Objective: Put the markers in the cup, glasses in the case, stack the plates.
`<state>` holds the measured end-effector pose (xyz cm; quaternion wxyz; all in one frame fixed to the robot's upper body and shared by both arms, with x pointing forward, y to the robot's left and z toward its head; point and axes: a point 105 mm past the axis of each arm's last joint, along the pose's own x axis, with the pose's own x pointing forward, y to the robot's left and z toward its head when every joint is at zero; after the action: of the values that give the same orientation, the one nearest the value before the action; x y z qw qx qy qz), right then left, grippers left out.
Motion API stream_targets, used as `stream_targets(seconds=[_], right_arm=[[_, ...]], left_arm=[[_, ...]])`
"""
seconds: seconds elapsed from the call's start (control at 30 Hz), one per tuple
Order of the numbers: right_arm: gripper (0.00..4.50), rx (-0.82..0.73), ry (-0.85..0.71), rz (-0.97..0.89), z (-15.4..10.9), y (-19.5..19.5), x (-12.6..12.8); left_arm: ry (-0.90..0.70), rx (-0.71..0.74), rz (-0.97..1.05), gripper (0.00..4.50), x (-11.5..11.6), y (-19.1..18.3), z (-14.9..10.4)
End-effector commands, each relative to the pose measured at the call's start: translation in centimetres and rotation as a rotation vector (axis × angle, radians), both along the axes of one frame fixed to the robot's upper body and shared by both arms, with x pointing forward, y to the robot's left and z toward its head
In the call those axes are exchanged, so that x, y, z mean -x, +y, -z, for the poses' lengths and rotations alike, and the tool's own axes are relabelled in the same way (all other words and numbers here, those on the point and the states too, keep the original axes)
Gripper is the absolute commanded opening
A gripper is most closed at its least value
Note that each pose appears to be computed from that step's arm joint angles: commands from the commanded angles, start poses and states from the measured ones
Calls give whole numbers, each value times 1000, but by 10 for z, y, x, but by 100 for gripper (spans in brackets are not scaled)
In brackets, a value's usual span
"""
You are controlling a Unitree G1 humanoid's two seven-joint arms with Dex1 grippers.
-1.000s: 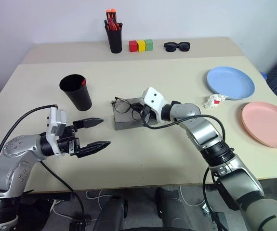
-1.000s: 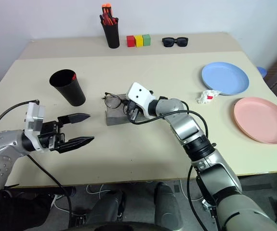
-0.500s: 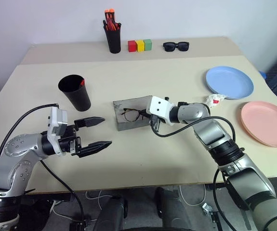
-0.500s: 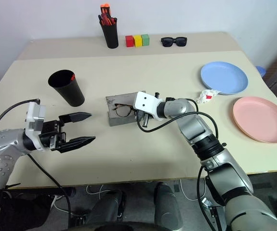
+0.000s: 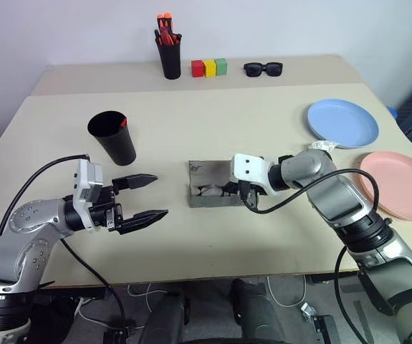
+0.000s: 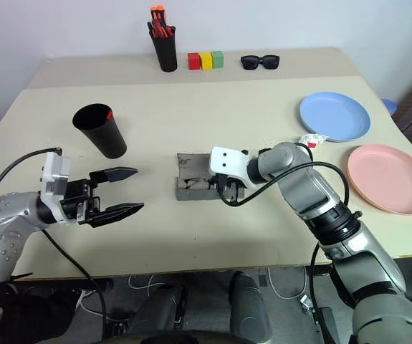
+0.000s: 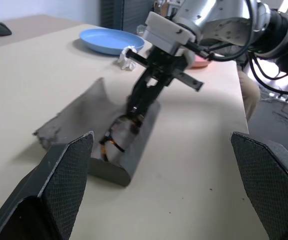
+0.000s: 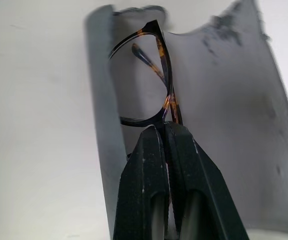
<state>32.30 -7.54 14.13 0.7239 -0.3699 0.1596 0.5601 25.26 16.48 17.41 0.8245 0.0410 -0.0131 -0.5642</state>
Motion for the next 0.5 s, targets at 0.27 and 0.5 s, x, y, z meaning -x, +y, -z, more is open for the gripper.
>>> stream_targets(seconds=[0.27, 0.5], right_arm=[[65, -55, -31, 21, -11, 13, 1], [399, -22, -53, 34, -9, 6, -3]], left_arm=[[-56, -9, 1, 450, -4, -2, -7], [-68, -16, -1, 450, -7, -2, -8]])
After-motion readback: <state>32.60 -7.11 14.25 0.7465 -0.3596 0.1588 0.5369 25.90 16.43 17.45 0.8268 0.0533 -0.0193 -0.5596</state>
